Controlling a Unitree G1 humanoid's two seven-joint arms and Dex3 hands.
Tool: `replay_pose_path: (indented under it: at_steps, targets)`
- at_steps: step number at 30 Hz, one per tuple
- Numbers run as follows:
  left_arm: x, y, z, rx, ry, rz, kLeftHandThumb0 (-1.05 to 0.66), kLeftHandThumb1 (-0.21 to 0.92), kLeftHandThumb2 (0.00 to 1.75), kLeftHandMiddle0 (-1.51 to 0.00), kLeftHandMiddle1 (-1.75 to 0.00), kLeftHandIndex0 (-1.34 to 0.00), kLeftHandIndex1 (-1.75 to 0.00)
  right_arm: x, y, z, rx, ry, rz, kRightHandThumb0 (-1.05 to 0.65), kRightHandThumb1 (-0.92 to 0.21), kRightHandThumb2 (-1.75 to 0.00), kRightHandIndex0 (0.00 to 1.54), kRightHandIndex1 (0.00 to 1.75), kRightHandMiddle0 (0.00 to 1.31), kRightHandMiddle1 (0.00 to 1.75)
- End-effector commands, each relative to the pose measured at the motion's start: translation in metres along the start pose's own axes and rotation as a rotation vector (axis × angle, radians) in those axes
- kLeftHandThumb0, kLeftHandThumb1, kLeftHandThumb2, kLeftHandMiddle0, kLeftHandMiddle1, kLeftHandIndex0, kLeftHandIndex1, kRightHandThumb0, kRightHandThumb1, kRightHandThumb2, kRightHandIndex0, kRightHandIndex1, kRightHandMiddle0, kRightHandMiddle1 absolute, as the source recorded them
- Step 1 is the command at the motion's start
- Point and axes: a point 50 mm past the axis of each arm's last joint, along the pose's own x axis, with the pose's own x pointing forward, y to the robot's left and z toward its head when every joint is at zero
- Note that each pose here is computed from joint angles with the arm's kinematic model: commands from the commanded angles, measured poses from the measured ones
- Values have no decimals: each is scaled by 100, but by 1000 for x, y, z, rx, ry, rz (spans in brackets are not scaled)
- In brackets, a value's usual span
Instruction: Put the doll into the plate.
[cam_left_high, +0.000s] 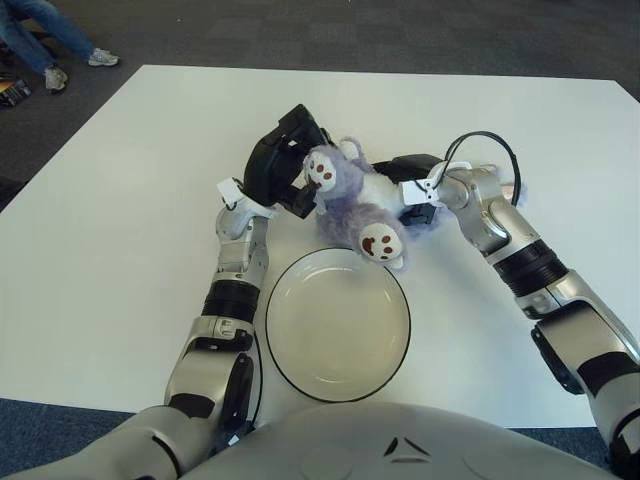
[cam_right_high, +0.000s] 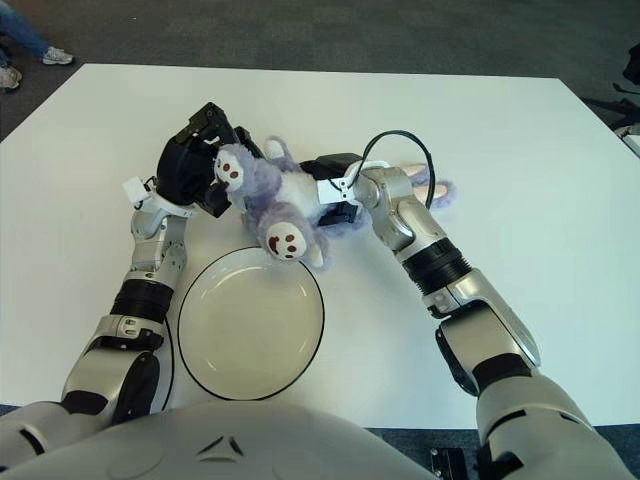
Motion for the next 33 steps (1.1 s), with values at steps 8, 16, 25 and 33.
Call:
replay_pose_path:
  at_steps: [8, 16, 25, 33]
  targets:
    - [-2, 4, 2, -1, -7, 10, 0, 37, 111, -72, -129, -48, -175, -1, 29, -23, 117, 82, 1, 53, -17, -149, 72, 175, 92, 175]
    - [-2, 5, 3, 4, -7, 10, 0, 37, 111, -72, -129, -47, -175, -1, 29, -27, 98, 75, -2, 54, -16, -150, 73, 175, 91, 175]
    - [-2, 9, 2, -8, 24, -5, 0, 41, 112, -65, -145, -39, -175, -1, 28, -32, 109, 76, -56, 55, -14, -153, 75, 175, 90, 175]
    - [-2, 14, -1, -3, 36, 21, -1, 49, 112, -50, -173, -25, -174, -7, 16, -33, 123, 62, -129, 54, -15, -152, 75, 175, 93, 175]
